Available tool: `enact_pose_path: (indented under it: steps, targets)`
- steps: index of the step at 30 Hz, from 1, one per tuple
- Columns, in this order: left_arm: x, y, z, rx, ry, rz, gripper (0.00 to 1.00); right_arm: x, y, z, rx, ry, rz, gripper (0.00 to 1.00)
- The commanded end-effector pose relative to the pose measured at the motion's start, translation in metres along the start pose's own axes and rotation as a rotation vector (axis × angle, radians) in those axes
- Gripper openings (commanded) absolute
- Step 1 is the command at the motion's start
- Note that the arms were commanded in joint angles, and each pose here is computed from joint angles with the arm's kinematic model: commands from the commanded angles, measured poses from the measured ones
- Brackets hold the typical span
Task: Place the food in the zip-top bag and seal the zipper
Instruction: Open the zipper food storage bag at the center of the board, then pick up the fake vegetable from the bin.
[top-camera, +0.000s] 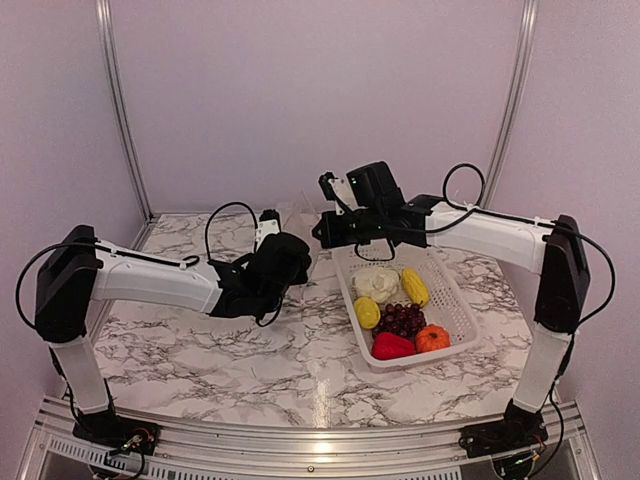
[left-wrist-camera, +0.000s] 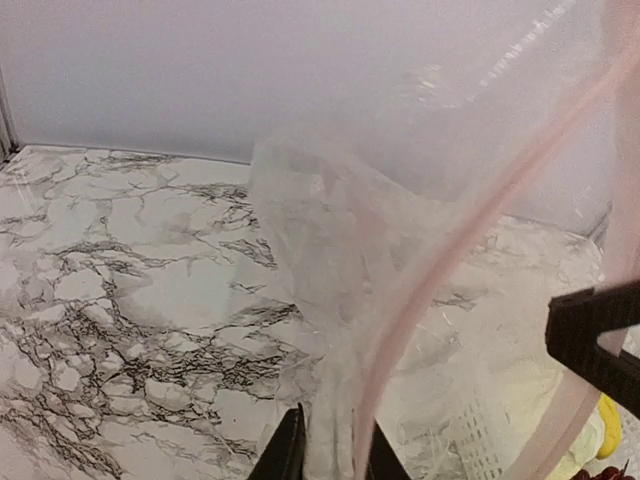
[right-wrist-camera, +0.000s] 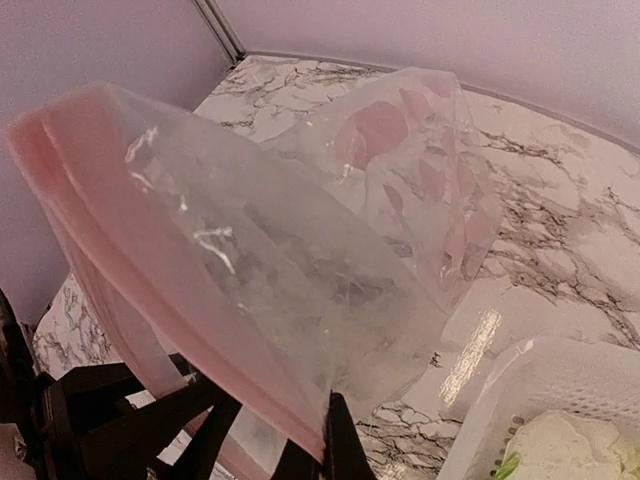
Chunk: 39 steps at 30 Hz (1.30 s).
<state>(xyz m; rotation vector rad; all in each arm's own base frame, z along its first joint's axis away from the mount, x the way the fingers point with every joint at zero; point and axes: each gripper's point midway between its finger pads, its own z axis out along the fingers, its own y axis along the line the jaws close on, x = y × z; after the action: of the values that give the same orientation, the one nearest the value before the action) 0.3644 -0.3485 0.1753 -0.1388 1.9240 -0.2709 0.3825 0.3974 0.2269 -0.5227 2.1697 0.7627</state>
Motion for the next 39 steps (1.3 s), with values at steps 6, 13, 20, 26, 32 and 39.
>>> enact_pose_path:
  steps: [6,13,20,26,32,39]
  targets:
    - [-0.049,0.056,-0.012,-0.145,-0.109,0.031,0.0,-0.002,-0.027,-0.016,0.068,-0.023,-0.023,0.0]
    - [-0.074,0.069,-0.036,-0.146,-0.156,-0.006,0.0,-0.003,-0.042,-0.013,0.099,-0.015,-0.027,0.0]
    - [-0.074,0.056,-0.037,-0.083,-0.108,0.058,0.0,-0.001,0.047,-0.037,-0.402,0.021,-0.208,0.17]
    - [-0.068,0.072,-0.049,-0.125,-0.023,0.189,0.0,0.003,0.07,-0.096,-0.573,-0.005,-0.392,0.49]
    - [-0.083,0.106,-0.082,-0.177,0.016,0.353,0.0,0.033,0.023,-0.124,-0.464,0.07,-0.628,0.56]
    - [-0.119,0.131,-0.127,-0.186,0.071,0.541,0.0,0.068,-0.075,-0.124,-0.168,0.246,-0.797,0.55]
